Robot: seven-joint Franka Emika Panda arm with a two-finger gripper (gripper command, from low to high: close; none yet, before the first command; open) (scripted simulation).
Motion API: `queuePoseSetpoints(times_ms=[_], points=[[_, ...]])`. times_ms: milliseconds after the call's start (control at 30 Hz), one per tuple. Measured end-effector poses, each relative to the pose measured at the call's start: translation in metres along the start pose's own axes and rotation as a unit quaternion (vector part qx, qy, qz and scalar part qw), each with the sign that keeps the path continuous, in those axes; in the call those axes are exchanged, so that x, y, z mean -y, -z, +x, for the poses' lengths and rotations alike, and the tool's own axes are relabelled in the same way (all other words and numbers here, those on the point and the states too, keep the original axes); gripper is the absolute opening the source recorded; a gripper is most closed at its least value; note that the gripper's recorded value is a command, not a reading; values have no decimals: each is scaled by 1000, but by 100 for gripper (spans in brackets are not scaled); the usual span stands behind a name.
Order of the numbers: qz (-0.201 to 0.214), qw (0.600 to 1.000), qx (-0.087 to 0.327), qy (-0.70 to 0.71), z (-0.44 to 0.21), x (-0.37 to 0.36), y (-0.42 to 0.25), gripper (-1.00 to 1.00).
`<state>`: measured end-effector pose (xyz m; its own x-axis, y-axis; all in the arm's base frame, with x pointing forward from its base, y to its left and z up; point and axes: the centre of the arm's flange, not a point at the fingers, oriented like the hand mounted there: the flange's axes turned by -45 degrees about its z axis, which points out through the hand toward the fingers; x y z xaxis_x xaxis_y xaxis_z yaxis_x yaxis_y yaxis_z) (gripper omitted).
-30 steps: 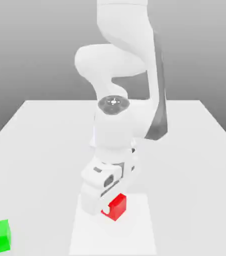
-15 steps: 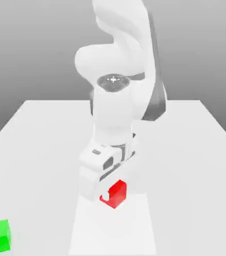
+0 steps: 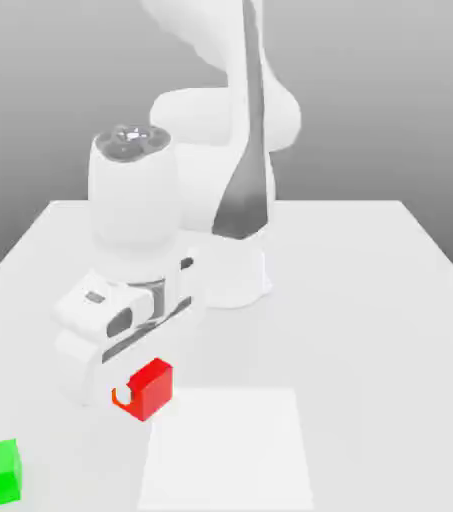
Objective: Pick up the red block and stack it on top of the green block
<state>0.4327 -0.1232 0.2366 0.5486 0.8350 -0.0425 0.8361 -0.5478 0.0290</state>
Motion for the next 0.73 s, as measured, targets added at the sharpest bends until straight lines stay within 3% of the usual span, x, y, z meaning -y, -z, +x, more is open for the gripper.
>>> queuePoseSetpoints(times_ms=[433, 567, 600, 733], points=[[13, 997, -17, 72, -100, -97, 4, -100], [13, 996, -22, 80, -108, -105, -39, -100], [13, 996, -22, 80, -108, -104, -53, 100], [13, 996, -22, 80, -108, -104, -53, 100]])
